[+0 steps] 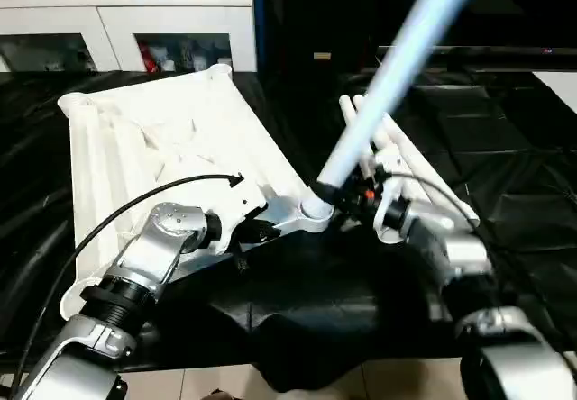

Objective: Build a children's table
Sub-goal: Insert table leg to table base

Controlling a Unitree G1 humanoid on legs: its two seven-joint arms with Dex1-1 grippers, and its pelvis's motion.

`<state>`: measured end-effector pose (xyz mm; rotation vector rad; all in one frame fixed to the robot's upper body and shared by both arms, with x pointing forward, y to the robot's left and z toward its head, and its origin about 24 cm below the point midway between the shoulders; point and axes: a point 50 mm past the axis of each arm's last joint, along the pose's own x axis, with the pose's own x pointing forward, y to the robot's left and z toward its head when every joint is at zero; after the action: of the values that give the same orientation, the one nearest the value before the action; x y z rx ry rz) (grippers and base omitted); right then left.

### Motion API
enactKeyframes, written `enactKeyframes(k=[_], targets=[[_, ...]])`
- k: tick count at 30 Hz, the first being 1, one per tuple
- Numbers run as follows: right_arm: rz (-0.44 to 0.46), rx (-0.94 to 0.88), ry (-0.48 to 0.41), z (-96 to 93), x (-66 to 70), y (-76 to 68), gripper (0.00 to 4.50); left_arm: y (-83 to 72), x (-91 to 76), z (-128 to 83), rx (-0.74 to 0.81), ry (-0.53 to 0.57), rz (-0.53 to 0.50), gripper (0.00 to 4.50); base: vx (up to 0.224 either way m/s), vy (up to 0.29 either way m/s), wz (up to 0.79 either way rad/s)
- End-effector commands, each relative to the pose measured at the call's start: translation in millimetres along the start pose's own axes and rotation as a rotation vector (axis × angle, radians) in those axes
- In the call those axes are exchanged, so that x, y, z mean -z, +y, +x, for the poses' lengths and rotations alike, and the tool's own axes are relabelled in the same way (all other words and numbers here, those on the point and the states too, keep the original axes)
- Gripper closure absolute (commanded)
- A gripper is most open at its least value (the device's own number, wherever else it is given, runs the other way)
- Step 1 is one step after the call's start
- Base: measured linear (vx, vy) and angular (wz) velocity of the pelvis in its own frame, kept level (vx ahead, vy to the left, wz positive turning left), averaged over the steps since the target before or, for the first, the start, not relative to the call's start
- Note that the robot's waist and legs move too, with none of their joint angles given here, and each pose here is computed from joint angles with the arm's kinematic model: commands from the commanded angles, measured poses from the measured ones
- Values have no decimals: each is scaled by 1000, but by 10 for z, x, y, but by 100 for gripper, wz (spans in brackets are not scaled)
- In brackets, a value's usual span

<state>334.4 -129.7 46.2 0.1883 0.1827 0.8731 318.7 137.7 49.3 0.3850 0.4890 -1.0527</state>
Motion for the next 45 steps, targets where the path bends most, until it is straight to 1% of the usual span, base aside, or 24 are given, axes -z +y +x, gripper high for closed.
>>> enactKeyframes(k=[1, 4, 7, 9, 11, 12, 13, 16, 18, 19, 21, 23, 27, 32, 35, 36, 37, 38, 40, 45], targets=[[47, 69, 101, -134, 272, -49, 257, 108, 48, -70, -83, 14, -20, 450, 0, 0, 0], [48, 70, 102, -145, 302, -32, 257, 113, 44, -67, -86, 14, -18, 450, 0, 0, 0], [-9, 58, 125, -131, 298, 12, 257, 124, 30, -63, -86, 11, -12, 450, 0, 0, 0], [-52, 35, 146, -103, 278, 37, 257, 126, 26, -60, -84, 12, -8, 450, 0, 0, 0], [-71, 25, 155, -87, 264, 47, 257, 126, 24, -59, -83, 12, -6, 450, 0, 0, 0], [-120, -2, 183, -50, 234, 66, 257, 121, 22, -55, -78, 14, 2, 450, 0, 0, 0], [-145, -16, 200, -29, 222, 74, 257, 115, 24, -52, -75, 15, 4, 450, 0, 0, 0], [-172, -33, 219, 2, 202, 83, 257, 108, 26, -47, -71, 16, 7, 450, 0, 0, 0], [-207, -63, 251, 51, 168, 97, 257, 97, 31, -41, -67, 18, 11, 450, 0, 0, 0], [-207, -63, 251, 51, 168, 97, 257, 97, 31, -41, -67, 18, 11, 450, 0, 0, 0], [-235, -93, 280, 101, 129, 100, 257, 83, 30, -41, -61, 18, 16, 450, 0, 0, 0], [-245, -112, 297, 122, 108, 100, 257, 76, 26, -44, -55, 17, 18, 450, 0, 0, 0], [-264, -161, 349, 129, 110, 103, 257, 58, 17, -52, -33, 17, 31, 450, 0, 0, 0], [-254, -194, 374, 127, 110, 85, 259, 29, 2, -57, 3, 13, 54, 450, 0, 0, 0], [-239, -217, 384, 123, 99, 69, 259, -28, -17, -63, 60, -5, 78, 450, 0, 0, 0], [-235, -256, 396, 107, 104, 76, 259, -74, -31, -66, 99, -23, 105, 450, 0, 0, 0], [-235, -256, 396, 107, 104, 76, 259, -74, -31, -66, 99, -23, 105, 450, 0, 0, 0], [-228, -299, 408, 85, 114, 88, 259, -123, -49, -72, 139, -48, 136, 450, 0, 0, 0], [-226, -341, 429, 57, 134, 100, 259, -170, -68, -86, 181, -63, 155, 450, 0, 0, 0], [-224, -420, 479, 8, 195, 132, 259, -213, -79, -114, 230, -61, 168, 450, 0, 0, 0]])
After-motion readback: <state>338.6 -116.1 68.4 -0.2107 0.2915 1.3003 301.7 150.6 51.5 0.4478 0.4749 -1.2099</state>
